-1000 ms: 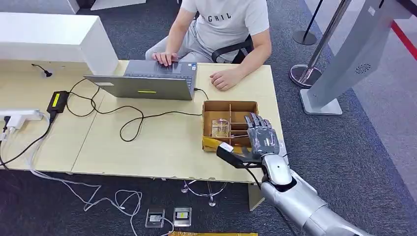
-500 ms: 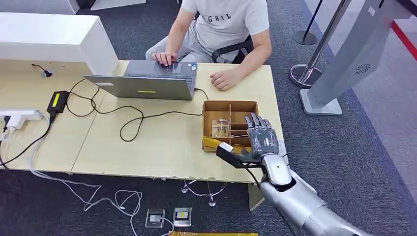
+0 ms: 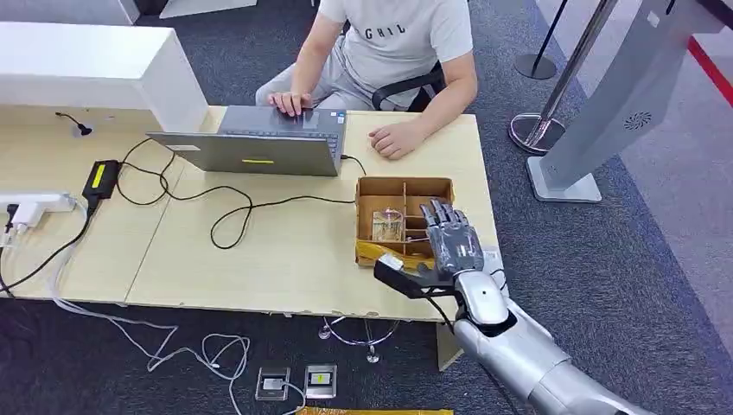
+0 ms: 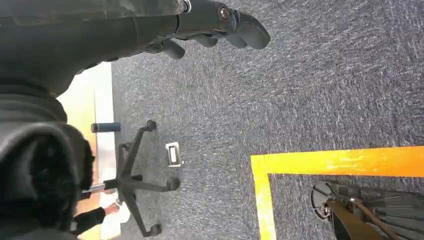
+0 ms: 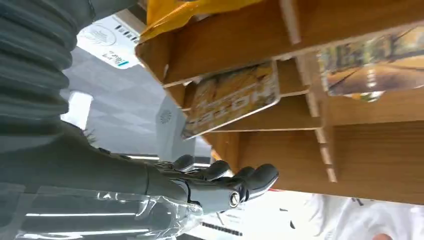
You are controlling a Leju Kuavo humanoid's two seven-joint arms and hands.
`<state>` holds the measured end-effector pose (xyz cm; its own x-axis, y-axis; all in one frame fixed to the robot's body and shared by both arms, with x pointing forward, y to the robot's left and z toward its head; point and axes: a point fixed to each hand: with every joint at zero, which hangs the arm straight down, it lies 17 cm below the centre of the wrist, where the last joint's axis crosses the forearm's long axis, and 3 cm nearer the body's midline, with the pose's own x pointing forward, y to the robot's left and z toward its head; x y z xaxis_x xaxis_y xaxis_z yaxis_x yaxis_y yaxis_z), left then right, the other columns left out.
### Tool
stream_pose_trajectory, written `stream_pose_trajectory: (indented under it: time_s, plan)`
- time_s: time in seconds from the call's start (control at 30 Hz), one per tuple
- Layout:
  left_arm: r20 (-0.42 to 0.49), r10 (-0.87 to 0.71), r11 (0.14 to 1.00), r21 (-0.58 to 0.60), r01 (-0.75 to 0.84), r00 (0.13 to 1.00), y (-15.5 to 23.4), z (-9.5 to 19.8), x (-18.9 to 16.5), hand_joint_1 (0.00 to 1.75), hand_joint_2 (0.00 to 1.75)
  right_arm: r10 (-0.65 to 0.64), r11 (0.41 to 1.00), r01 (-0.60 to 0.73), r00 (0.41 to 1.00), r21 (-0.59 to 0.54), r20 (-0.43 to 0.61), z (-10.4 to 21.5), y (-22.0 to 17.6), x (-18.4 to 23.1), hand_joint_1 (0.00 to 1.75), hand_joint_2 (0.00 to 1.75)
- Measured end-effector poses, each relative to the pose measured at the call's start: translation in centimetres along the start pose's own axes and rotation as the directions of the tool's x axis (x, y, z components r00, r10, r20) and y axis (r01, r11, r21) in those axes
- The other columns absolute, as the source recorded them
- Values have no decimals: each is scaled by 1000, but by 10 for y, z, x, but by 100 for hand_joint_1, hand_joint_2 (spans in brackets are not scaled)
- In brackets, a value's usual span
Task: Pass the card to the sensor for recognition and then transmit it.
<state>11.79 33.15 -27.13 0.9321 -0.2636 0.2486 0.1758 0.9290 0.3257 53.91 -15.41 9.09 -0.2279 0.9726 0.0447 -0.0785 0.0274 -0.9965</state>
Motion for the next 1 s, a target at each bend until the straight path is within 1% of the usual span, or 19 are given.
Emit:
stream_pose_trajectory:
  time_s: [0.17, 0.77, 0.8, 0.83, 0.87, 1.0]
  plan:
    - [0, -1, 1000, 0, 1, 1000, 0, 0, 0, 0, 0, -6, 1000, 6, 1000, 3, 11, 0, 0, 9, 0, 175]
    - [5, -12, 1000, -1, 12, 1000, 0, 0, 0, 0, 0, -4, 1000, 4, 1000, 3, 6, -1, 0, 9, 0, 175]
    - [5, -13, 1000, -1, 13, 1000, 0, 0, 0, 0, 0, -3, 1000, 3, 1000, 3, 5, -1, 0, 8, 7, 175]
    - [5, -13, 1000, -1, 13, 1000, 0, 0, 0, 0, 0, -3, 1000, 3, 1000, 3, 4, 0, 0, 8, 150, 175]
    - [5, -13, 1000, -1, 13, 1000, 0, 0, 0, 0, 0, -3, 1000, 3, 1000, 3, 4, 0, 0, 7, 175, 175]
    - [6, -16, 1000, -1, 16, 1000, 0, 0, 1, 0, 0, -2, 1000, 2, 1000, 3, 1, 0, 0, 6, 175, 175]
